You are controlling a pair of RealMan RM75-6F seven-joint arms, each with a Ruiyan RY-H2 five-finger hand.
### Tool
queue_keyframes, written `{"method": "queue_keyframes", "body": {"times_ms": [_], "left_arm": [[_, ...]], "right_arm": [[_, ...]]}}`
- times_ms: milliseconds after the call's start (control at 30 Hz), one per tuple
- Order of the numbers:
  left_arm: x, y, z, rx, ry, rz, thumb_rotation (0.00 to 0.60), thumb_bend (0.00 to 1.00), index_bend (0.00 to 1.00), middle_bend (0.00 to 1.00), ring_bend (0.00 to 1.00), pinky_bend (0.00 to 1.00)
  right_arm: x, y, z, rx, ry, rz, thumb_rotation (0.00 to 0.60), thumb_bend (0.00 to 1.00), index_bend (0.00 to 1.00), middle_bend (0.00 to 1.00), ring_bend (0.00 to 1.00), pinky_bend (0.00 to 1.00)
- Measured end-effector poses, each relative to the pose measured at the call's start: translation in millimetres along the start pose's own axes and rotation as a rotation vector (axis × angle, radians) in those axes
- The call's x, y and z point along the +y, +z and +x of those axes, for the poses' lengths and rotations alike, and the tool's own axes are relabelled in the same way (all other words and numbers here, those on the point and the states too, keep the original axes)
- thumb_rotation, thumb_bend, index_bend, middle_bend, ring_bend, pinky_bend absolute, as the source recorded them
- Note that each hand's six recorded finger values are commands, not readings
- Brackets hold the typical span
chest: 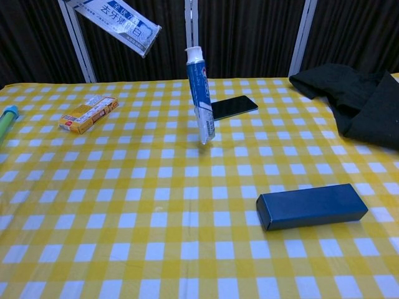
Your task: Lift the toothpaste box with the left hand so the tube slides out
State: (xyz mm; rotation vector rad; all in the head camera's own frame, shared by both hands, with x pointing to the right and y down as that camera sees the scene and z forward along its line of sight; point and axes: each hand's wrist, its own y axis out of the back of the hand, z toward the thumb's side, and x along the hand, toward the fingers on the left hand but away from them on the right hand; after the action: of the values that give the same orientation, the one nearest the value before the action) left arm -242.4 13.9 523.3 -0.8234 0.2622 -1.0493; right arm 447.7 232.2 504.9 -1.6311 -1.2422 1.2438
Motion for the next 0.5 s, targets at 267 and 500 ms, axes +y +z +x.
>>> {"method": "queue_keyframes", "body": {"times_ms": [267, 500], "left_arm": [[5, -11, -5, 0.033, 0.015, -0.021, 0.6, 0.42, 0.43, 0.26, 0.34, 0.36], [-4, 1, -14, 0.018, -0.058, -0.18, 0.6, 0.41, 0.42, 0.26, 0.34, 0.36]], "right_arm": [[0, -1, 0, -0.003, -0.001, -0.001, 0.6, 0.07, 0.03, 0.0, 0.0, 0.0], [0, 0, -1, -0.003, 0.003, 0.004, 0.6, 0.07, 0.03, 0.0, 0.0, 0.0]]}}
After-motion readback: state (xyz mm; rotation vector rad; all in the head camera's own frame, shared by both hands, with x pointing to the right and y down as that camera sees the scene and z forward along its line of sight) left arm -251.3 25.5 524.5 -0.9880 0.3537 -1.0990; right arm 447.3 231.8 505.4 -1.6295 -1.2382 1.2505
